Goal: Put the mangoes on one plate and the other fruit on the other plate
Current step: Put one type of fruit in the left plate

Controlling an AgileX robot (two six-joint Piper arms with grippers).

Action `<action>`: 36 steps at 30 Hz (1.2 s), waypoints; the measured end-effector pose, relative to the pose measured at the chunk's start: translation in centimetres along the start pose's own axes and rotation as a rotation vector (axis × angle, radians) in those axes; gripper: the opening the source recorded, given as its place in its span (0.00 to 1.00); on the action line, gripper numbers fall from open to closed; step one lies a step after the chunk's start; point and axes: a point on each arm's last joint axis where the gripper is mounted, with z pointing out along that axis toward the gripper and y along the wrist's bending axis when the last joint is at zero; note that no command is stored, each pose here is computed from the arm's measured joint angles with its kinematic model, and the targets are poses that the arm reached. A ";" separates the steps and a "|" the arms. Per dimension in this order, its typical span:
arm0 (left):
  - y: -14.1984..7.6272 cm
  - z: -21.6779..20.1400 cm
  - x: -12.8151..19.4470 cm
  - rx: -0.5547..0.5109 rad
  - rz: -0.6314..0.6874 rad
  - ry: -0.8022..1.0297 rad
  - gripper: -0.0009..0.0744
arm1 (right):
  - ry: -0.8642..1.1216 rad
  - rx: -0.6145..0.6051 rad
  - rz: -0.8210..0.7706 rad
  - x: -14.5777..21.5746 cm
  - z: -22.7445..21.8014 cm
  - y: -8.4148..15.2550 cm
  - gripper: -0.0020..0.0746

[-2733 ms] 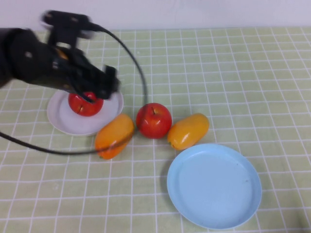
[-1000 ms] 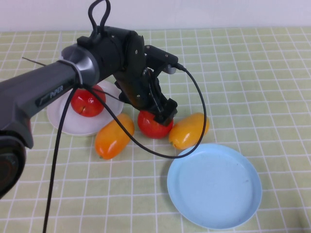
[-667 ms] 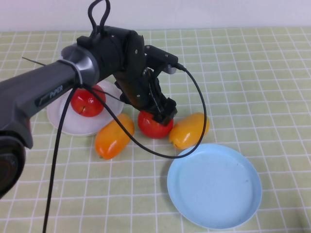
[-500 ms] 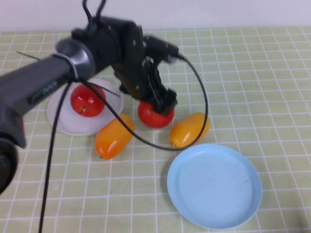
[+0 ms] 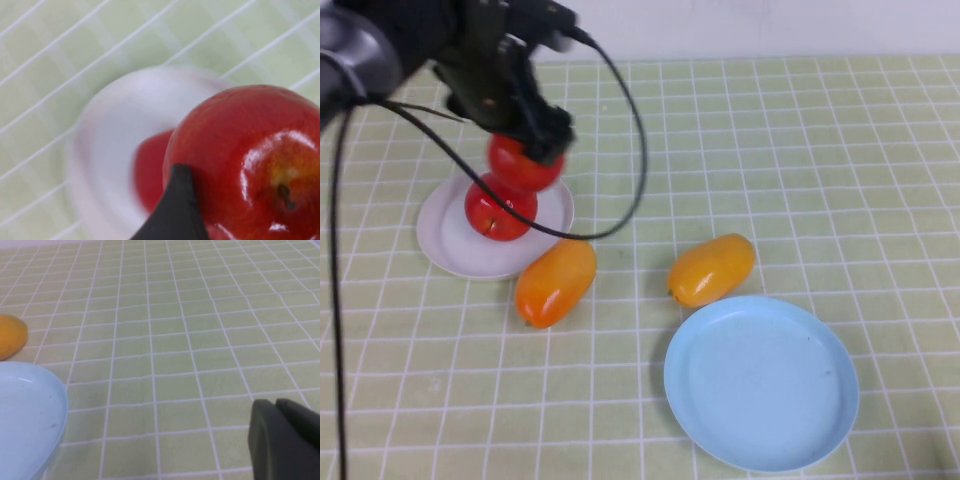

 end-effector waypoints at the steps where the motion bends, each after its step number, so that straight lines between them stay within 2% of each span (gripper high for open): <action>1: 0.6 -0.5 0.3 -0.010 -0.009 0.007 0.75 | 0.000 0.000 0.000 0.0 0.0 0.0 0.00; 8: 4.8 -6.4 2.9 -0.094 -0.111 0.038 0.75 | 0.000 0.000 0.000 0.0 0.0 0.0 0.00; 11: 6.5 -6.9 3.9 -0.120 -0.219 0.049 0.75 | 0.000 0.000 0.000 0.0 0.0 0.0 0.00; 15: 8.4 -5.6 4.9 -0.111 -0.327 0.078 0.75 | 0.000 0.000 0.000 0.0 0.0 0.0 0.00; 22: 8.4 -0.8 5.1 -0.038 -0.373 0.167 0.74 | 0.000 0.000 0.000 0.0 0.0 0.0 0.00; 30: 8.1 4.5 5.7 -0.003 -0.377 0.271 0.74 | 0.000 0.000 0.000 0.0 0.0 0.0 0.00; 36: 7.8 6.3 5.8 0.030 -0.402 0.280 0.74 | 0.000 0.000 0.000 0.0 0.0 0.0 0.00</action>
